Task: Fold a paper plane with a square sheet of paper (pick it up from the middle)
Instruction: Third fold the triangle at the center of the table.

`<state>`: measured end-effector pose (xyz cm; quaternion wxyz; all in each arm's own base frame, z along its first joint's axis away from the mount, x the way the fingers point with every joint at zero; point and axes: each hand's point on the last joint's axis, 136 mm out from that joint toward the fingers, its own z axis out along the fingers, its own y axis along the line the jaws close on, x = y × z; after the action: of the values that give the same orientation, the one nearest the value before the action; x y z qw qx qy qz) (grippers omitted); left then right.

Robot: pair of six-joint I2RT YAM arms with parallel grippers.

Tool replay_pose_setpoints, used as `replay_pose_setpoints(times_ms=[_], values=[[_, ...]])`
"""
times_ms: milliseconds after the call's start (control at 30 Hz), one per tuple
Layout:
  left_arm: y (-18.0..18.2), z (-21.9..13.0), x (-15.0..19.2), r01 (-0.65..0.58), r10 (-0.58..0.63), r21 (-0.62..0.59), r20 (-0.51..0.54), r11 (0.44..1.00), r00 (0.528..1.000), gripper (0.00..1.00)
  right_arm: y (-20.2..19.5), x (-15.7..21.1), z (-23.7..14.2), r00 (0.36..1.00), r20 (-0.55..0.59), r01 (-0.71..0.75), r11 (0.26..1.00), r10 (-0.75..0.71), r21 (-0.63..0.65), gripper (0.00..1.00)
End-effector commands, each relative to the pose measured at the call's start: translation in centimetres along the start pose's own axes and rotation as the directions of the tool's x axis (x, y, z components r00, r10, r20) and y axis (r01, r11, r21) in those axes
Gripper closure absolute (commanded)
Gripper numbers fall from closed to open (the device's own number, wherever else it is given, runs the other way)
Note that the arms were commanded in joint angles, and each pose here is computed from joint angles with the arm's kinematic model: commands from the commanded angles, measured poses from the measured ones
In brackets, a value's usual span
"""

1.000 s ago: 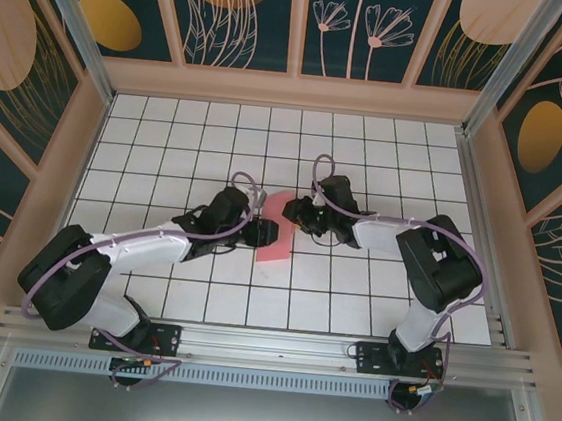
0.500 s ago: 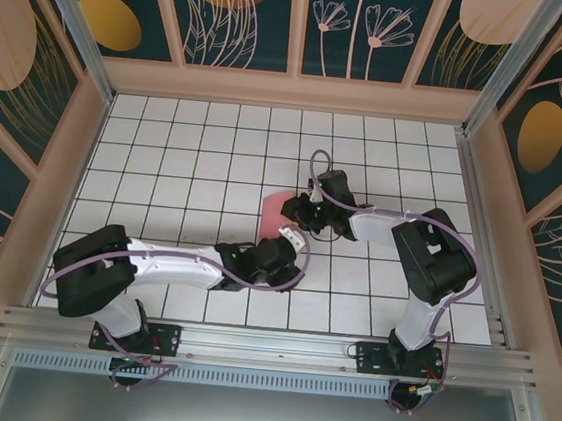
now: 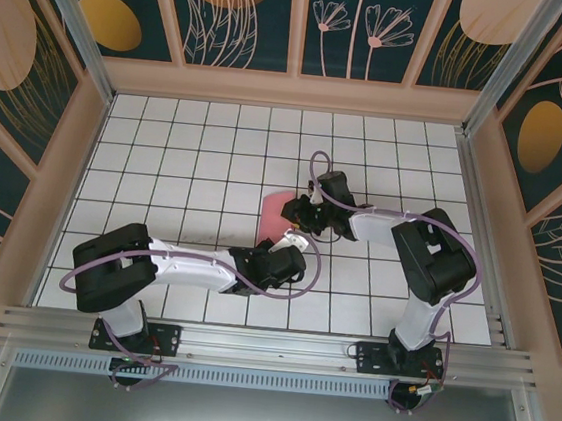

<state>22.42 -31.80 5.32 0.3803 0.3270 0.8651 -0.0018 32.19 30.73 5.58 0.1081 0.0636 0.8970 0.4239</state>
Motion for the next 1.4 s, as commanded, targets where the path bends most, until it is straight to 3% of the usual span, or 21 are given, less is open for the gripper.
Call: replay_pose_setpoints(times_ms=[0,367,567,767,933,1200,1367], values=[[0.6,-0.5,-1.5,0.011,-0.009,-0.036,0.041,0.999,0.999,0.64,0.0,-0.2,-0.2,1.0,0.0,0.021,1.0,-0.021,0.01,0.7],[-0.9,-1.7,-2.4,0.012,-0.017,0.08,0.063,0.997,0.998,1.0,-0.7,-0.7,-1.0,0.999,0.019,0.045,0.997,-0.046,0.063,0.68],[-2.9,-2.3,-3.4,0.088,-0.101,0.295,0.029,0.951,0.994,1.0,-1.3,-1.8,-3.4,0.995,0.078,0.054,0.991,-0.064,0.123,0.55],[-2.0,-2.9,-4.3,0.237,-0.264,0.48,-0.013,0.845,0.964,1.0,-2.1,-2.7,-6.1,0.986,0.15,0.041,0.985,-0.066,0.165,0.53],[-1.8,-3.1,-4.3,0.3,-0.321,0.585,-0.072,0.753,0.944,1.0,-0.7,-2.7,-6.6,0.982,0.173,0.055,0.993,-0.072,0.102,0.53],[-1.0,-2.8,-2.9,0.353,-0.342,0.64,-0.148,0.682,0.928,1.0,1.2,-2.6,-6.2,0.983,0.152,0.1,0.995,-0.101,0.019,0.57],[-0.3,-3.1,-2.3,0.381,-0.37,0.657,-0.164,0.651,0.914,1.0,1.7,-2.3,-4.7,0.988,0.091,0.123,0.992,-0.122,-0.015,0.72]])
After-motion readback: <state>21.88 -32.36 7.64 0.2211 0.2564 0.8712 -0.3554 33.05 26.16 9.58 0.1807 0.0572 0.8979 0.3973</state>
